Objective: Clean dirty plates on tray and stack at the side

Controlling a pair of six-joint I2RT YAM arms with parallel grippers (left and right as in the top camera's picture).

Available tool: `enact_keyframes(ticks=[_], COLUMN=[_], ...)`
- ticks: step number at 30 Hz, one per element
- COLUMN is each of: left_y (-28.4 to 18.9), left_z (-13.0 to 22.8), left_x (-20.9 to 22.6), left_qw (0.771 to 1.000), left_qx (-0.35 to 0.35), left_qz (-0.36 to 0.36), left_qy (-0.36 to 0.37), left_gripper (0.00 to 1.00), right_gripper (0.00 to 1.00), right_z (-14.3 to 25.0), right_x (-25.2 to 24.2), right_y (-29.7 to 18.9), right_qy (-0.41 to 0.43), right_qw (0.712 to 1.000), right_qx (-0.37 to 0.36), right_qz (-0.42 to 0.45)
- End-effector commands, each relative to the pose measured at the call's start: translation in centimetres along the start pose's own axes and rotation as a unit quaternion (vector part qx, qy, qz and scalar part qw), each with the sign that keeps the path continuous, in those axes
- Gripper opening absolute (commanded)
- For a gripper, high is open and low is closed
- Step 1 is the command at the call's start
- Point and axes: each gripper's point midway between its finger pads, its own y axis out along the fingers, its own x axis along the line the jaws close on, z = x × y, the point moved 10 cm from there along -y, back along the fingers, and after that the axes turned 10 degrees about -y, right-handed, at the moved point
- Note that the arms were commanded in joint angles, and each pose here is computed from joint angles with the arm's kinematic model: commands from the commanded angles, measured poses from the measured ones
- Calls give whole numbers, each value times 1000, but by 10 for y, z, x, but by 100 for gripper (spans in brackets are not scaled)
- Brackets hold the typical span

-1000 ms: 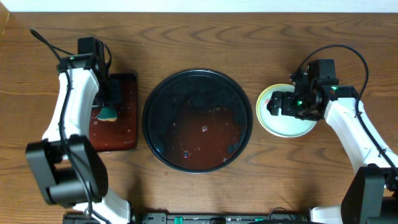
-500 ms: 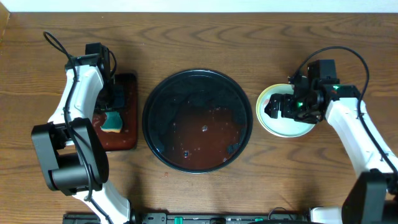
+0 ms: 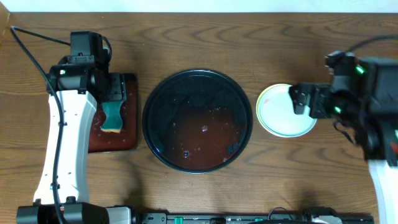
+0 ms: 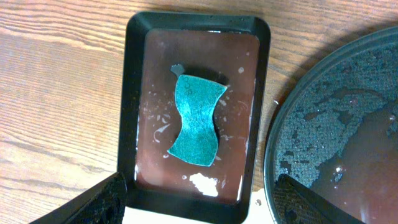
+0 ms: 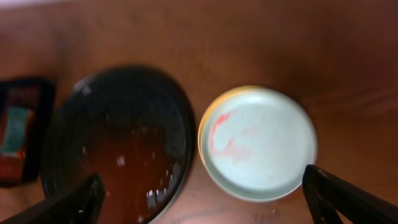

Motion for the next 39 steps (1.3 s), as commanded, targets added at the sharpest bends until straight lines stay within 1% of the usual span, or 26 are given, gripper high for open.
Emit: enact_keyframes(ticks=[1,6,10,15,18,22,25,31,32,39], left_y=[2,2,2,2,2,2,2,2,2,2], left_z=[-1,-1,-1,-1,-1,-1,-1,-1,-1,-1], left_x=[1,1,1,1,1,1,1,1,1,1], left_qw=[1000,1000,1000,1000,1000,1000,1000,1000,1000,1000], left_qx=[4,4,4,4,4,4,4,4,4,4], left_qz=[-4,-4,-4,-4,-4,-4,-4,-4,-4,-4], left_qy=[-8,-8,-8,-8,-9,-8,-8,-8,-8,-8], left_gripper=[76,76,77,77,77,77,77,77,77,77], right_gripper=[99,99,99,99,99,99,99,99,99,99], right_z=[5,19,29,43,48,57,73,123,138,176], right_x=[8,18,24,24,25,21,18,13,10,2], right_y=[-39,-81,-103,-116,-115,-97,-76,-25,-8,42], right_qy=[-21,-34,-41,-56,-70,-91,-97,-110,-110,-118], right_qw=[998,992,987,986,984,982,977,964,959,939], right_qx=[-55,-117,-153,-152,-154,-160,-183,-241,-259,-321], right_qz=[18,22,24,47,48,51,54,33,32,37])
